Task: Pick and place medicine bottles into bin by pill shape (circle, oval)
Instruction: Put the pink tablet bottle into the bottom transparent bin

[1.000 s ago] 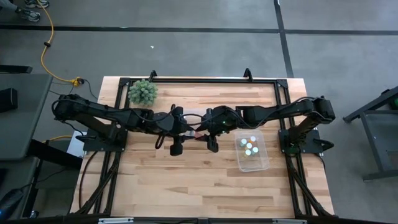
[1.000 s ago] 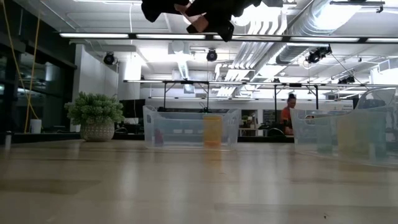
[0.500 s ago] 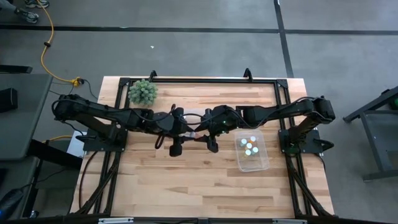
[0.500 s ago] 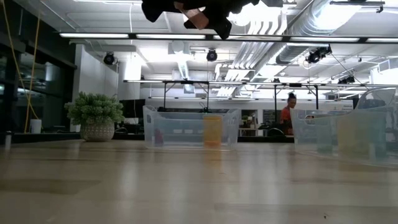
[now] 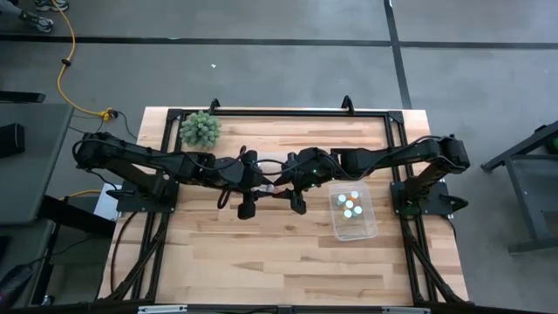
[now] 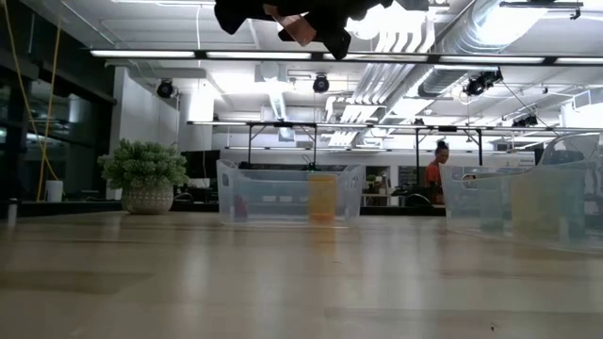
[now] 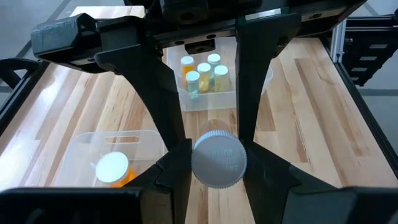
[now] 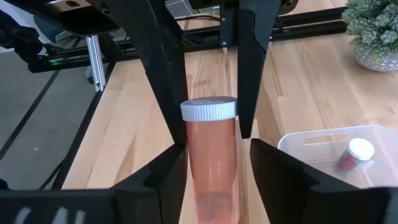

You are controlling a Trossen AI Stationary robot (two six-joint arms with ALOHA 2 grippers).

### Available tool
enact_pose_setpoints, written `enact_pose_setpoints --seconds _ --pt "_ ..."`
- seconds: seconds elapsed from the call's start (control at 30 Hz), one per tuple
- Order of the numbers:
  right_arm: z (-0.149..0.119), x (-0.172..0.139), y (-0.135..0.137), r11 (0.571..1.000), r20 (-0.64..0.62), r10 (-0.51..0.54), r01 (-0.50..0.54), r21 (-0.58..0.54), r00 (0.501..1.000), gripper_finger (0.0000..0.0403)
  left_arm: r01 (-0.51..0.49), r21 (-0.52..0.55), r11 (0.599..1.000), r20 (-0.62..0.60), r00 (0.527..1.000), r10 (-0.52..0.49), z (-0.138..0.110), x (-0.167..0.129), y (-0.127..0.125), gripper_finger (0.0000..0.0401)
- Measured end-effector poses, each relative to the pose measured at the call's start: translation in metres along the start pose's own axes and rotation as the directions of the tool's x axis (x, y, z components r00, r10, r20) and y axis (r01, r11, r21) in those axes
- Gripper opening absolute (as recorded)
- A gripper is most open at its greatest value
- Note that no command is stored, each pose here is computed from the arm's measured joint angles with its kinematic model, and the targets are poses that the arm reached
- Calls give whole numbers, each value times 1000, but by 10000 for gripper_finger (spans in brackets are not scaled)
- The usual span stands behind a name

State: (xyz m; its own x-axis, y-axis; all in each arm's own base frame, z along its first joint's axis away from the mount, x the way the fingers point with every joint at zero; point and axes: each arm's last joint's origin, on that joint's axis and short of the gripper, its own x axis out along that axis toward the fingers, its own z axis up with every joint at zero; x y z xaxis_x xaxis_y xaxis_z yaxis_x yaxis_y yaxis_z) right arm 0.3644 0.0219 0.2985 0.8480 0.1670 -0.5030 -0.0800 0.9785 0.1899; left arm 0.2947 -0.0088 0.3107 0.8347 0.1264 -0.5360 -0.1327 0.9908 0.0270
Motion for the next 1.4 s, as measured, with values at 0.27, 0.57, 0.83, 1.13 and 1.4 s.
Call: enact_pose_setpoints --seconds 0.27,0.57,0.83,1.13,1.4 --pt "0 0 0 1000 0 0 0 0 1000 165 0 0 1000 0 1000 0 0 0 0 113" --pt "0 0 -1 1000 0 -13 13 -1 1000 165 -4 1 1000 -7 1000 4 -1 0 0 113" --pt "0 0 -2 1000 -2 -11 11 3 1000 165 -4 1 1000 -6 1000 4 -1 0 0 113" --pt "-1 0 -2 1000 -14 -7 7 4 1000 162 -3 1 1000 -6 1000 3 -1 0 0 113" --pt "-1 0 -2 1000 -15 -3 3 5 1000 135 -4 2 1000 -12 1000 4 -1 0 0 113"
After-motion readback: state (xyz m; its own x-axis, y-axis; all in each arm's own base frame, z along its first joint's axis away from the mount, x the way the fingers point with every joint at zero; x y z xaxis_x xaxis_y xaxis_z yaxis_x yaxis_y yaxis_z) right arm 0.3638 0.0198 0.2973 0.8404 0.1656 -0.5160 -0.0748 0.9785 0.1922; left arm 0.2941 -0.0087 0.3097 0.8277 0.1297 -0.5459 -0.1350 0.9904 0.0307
